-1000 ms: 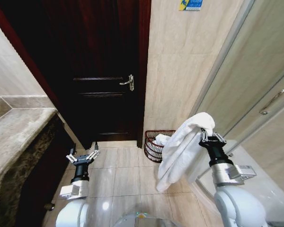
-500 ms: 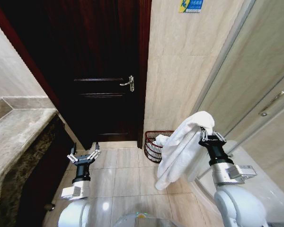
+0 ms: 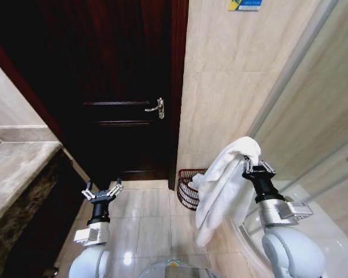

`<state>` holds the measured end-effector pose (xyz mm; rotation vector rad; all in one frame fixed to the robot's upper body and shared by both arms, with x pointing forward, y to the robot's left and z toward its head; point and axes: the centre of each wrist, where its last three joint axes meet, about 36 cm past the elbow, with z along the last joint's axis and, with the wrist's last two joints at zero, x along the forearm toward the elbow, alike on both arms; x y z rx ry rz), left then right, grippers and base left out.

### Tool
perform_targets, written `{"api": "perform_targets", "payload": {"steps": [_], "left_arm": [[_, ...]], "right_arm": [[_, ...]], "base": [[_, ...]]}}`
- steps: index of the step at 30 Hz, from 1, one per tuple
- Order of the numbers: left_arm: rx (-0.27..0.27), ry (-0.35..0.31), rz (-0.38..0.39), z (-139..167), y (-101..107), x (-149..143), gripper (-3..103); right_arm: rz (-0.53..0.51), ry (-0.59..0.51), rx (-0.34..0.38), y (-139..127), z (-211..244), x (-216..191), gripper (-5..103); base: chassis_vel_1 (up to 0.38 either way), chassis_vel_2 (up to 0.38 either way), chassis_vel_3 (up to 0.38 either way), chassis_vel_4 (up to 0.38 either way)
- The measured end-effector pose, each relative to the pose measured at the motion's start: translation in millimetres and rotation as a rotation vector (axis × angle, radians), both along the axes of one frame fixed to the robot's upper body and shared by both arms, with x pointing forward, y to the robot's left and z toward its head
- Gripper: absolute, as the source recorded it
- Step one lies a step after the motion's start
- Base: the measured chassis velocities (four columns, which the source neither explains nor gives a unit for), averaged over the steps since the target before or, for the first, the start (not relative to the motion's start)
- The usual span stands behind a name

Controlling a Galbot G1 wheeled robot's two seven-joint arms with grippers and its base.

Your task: Discard the used towel into the hamper.

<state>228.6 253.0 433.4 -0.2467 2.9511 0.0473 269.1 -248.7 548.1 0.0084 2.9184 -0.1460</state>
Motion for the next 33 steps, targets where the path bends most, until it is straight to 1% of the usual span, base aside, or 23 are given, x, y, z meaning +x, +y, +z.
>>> {"api": "perform_targets", "payload": {"steps": [7, 11, 12, 15, 16, 18, 20, 22, 23, 26, 33], "left_arm": [[0.007, 0.007, -0.009, 7, 1, -4, 100], [0.009, 0.015, -0.008, 2, 2, -4, 100], [0.009, 0.015, -0.008, 2, 2, -4, 100], [0.017, 0.021, -0.007, -8, 1, -7, 100], [0.017, 0.021, -0.007, -8, 1, -7, 100], [0.032, 0.017, 0.006, -11, 4, -10, 100], [0.034, 0.019, 0.009, -11, 4, -10, 100], [0.031, 0.035, 0.024, -12, 7, -10, 100], [0.031, 0.035, 0.024, -12, 7, -10, 100], [0.026, 0.055, 0.031, -16, 6, -9, 100], [0.027, 0.068, 0.02, -19, 2, -8, 100]], "right_arm": [[0.035, -0.028, 0.006, -1, 7, 6, 7], [0.092, -0.086, 0.0, -3, 31, 24, 7], [0.092, -0.086, 0.0, -3, 31, 24, 7], [0.138, -0.139, -0.01, -8, 49, 54, 7], [0.138, -0.139, -0.01, -8, 49, 54, 7], [0.162, -0.187, -0.004, -13, 65, 82, 7], [0.166, -0.194, -0.002, -14, 69, 87, 7], [0.178, -0.216, 0.004, -19, 84, 104, 7], [0.178, -0.216, 0.004, -19, 84, 104, 7], [0.178, -0.241, 0.0, -25, 102, 120, 7], [0.158, -0.242, -0.014, -34, 113, 135, 7]], "base": [[-0.043, 0.058, 0.015, -0.031], [0.005, -0.015, -0.005, 0.009], [0.0, 0.0, 0.0, 0.0], [0.006, -0.01, -0.017, 0.012], [0.0, 0.0, 0.0, 0.0], [0.0, 0.0, 0.0, 0.0], [0.0, 0.0, 0.0, 0.0], [0.0, 0.0, 0.0, 0.0], [0.0, 0.0, 0.0, 0.0], [0.0, 0.0, 0.0, 0.0], [0.0, 0.0, 0.0, 0.0]]}}
